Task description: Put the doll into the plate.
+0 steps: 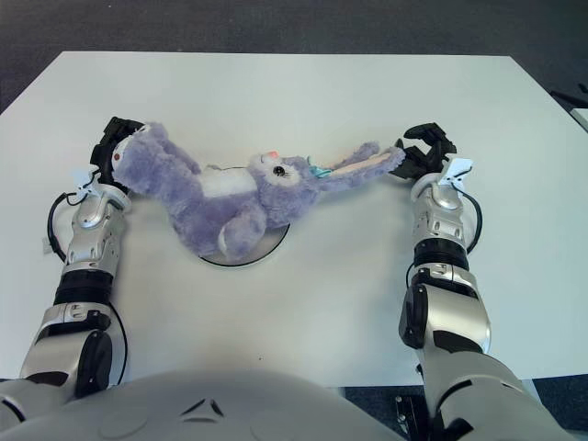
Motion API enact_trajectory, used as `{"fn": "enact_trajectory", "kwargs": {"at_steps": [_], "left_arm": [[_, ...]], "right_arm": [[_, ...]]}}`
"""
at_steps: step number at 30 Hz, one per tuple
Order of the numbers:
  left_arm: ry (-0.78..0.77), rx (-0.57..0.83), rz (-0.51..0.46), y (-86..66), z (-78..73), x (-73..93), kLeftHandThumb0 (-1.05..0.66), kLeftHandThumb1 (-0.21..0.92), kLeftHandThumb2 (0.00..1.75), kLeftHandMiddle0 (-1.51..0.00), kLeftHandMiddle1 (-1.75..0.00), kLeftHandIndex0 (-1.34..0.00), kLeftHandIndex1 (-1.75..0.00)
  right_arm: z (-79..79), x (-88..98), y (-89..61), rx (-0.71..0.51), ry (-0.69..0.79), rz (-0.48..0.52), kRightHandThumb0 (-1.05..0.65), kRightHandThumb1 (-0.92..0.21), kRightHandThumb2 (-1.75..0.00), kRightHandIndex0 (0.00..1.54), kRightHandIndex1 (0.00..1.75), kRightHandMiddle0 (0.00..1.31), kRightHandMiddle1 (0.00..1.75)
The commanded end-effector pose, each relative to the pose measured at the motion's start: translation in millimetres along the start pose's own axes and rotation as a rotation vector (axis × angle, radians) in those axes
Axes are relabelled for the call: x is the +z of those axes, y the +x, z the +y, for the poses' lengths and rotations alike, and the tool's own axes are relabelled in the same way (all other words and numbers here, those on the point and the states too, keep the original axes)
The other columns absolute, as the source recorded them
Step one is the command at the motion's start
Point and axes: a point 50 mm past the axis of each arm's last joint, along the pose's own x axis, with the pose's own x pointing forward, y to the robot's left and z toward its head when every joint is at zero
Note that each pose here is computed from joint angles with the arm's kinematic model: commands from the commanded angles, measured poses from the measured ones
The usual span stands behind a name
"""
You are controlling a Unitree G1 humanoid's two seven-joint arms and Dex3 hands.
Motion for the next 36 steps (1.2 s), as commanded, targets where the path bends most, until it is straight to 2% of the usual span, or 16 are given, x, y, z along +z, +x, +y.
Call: {"fn": "enact_trajectory", "kwargs": {"at_steps": [1,6,21,27,36], "left_arm": [[0.004,0.017,0.003,-4.4,0.1,-1.9,-0.01,0.32,1.32,-0.67,-1.69,-0.35,-1.75],[0.012,0.02,0.016,-7.3,-1.2,-4.1,-0.01,0.32,1.32,-0.67,-1.7,-0.34,-1.75],[0.006,0.015,0.045,-13.0,-1.3,-7.9,-0.01,0.31,1.35,-0.66,-1.74,-0.35,-1.75],[-0.019,0.031,0.061,-14.7,-1.4,-10.3,-0.01,0.32,1.33,-0.66,-1.72,-0.34,-1.75],[-0.021,0.05,0.064,-16.5,-1.8,-13.8,-0.02,0.3,1.35,-0.67,-1.73,-0.35,-1.75]], "right_arm": [[15.2,-2.3,-6.9,0.021,-0.044,0.027,-0.01,-0.04,-1.6,0.83,1.65,0.6,1.75],[20.1,-3.5,-11.9,0.045,-0.078,0.051,-0.01,-0.03,-1.64,0.82,1.71,0.61,1.75],[28.8,-12.4,-19.8,0.085,-0.139,0.097,-0.01,-0.01,-1.67,0.83,1.74,0.62,1.75],[29.4,-16.3,-20.5,0.084,-0.152,0.109,-0.01,0.05,-1.74,0.87,1.75,0.67,1.75],[27.6,-19.7,-18.9,0.057,-0.159,0.122,-0.01,0.03,-1.72,0.86,1.75,0.65,1.75]]}}
